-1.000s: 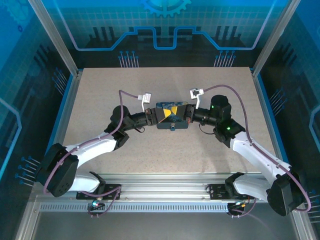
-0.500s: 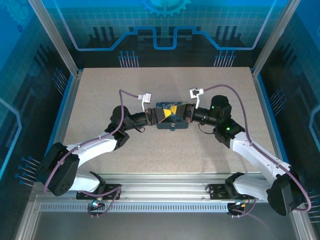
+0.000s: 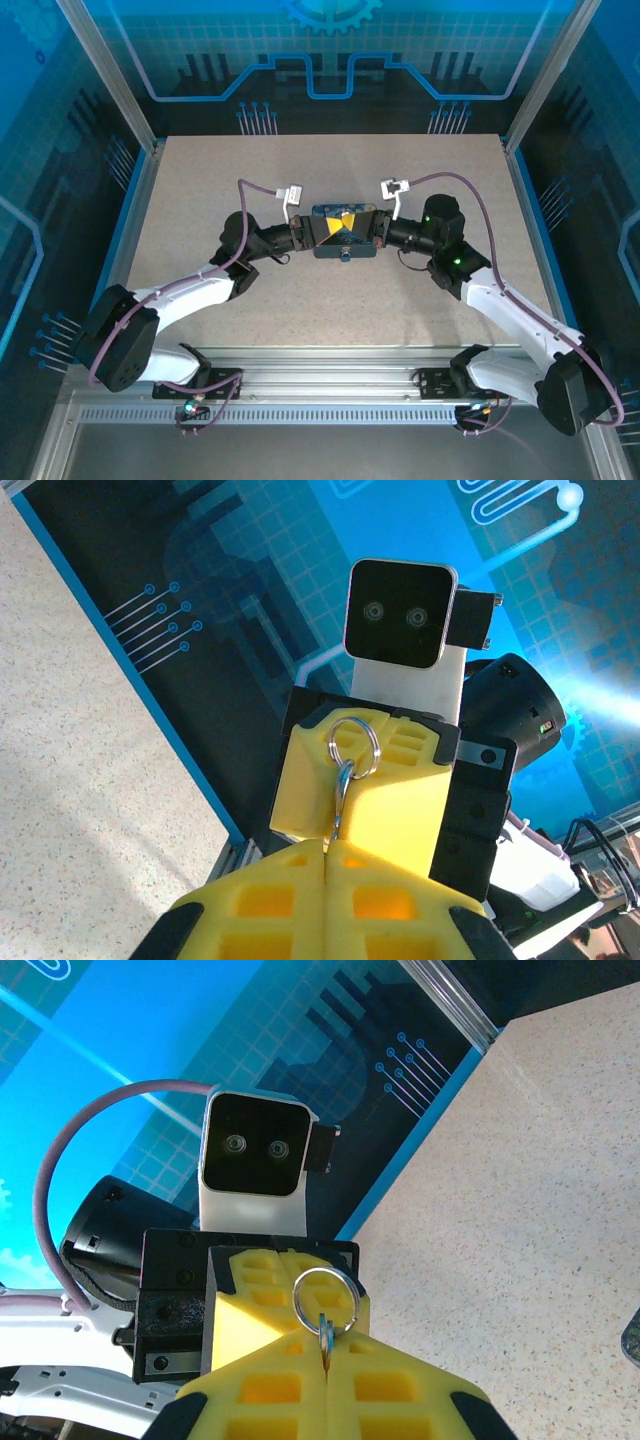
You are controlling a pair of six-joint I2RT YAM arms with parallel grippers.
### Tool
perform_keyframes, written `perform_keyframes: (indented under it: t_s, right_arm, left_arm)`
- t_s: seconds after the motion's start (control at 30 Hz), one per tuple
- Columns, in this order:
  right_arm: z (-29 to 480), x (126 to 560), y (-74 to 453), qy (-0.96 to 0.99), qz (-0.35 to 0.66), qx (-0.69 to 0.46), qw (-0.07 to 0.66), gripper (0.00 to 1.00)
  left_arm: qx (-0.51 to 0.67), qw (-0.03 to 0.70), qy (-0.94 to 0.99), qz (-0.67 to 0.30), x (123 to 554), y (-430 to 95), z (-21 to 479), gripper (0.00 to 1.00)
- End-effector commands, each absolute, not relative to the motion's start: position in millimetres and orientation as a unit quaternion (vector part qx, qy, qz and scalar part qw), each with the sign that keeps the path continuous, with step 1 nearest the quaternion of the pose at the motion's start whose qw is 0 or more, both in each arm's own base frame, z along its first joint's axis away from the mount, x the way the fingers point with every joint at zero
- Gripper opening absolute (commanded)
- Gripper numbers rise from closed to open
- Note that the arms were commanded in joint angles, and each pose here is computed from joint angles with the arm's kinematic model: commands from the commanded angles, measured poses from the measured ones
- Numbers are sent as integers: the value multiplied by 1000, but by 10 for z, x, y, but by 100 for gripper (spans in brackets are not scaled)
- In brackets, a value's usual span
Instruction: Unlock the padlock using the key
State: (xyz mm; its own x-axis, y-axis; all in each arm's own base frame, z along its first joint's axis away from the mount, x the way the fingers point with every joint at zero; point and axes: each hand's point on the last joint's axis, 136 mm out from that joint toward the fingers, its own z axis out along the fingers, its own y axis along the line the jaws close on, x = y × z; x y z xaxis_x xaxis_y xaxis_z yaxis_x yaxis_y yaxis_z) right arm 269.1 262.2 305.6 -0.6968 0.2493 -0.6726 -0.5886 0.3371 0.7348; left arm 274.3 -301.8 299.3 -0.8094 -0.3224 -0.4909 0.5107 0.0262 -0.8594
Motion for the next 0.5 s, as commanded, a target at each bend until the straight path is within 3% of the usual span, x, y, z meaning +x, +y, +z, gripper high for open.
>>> perform_keyframes:
  t_s: [0.0,0.07,0.13,0.3,0.47]
  right_arm:
    - [3067,2628,2636,724,566,-126,375,4]
    - [3056,2623,2632,725,563,-128,375,7]
    - [2995,2637,2587,736,551,-120,374,19]
    - [2828,2703,2311,762,516,-86,381,37]
    - [2650,2713,2040,787,480,-62,383,42]
  left_arm:
    - [97,319,627,-704,2687,-3029,3200,0]
    - [96,319,632,-700,2688,-3027,3194,0]
    - [93,311,650,-688,2704,-3033,3138,0]
    - [96,278,721,-628,2697,-3000,2883,0]
    - [116,233,793,-552,2595,-2884,2646,0]
